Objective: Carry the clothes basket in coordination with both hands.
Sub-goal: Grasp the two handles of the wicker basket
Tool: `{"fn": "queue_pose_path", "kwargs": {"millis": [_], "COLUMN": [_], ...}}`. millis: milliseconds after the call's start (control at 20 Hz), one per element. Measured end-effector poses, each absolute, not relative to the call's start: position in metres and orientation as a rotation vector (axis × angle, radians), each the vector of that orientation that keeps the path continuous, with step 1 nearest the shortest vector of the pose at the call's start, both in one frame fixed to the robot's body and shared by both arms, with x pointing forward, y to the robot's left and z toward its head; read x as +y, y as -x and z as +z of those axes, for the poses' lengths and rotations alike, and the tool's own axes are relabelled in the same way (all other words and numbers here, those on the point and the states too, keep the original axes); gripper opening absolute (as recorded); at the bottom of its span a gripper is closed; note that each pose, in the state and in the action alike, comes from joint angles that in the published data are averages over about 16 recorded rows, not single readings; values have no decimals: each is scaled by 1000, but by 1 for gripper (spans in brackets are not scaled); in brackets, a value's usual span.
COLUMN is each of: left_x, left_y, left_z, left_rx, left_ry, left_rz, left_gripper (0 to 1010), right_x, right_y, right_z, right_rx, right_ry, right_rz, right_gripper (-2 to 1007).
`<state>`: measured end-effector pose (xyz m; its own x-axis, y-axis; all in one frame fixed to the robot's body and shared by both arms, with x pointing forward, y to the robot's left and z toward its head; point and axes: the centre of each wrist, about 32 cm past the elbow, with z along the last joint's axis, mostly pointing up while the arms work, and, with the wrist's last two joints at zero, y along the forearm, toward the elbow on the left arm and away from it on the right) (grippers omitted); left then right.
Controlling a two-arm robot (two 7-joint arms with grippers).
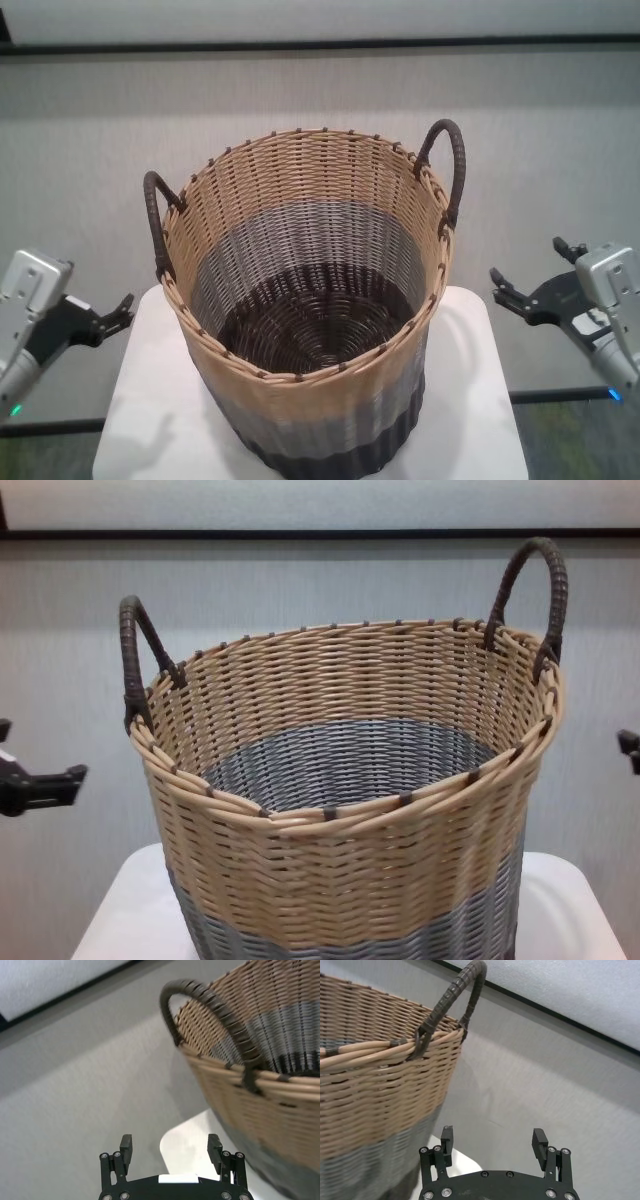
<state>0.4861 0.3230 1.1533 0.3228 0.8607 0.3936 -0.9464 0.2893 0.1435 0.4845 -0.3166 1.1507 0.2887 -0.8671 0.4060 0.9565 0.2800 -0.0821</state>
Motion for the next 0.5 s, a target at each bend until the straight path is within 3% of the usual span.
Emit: {"fn": "queue_pose_path", "kwargs": {"millis": [500], "left_x": [347], "left_y": [-482], "left_z": [1186], "left_rx": [-159], "left_ry": [-382], "left_rz": [1185], "left_gripper": [1000], "right_x": [-328], "right_y": [-478], "right_z": [1191], "right_rx": [-266], "right_ry": [333], "right_rz": [-1205], "right_gripper": [1003]}}
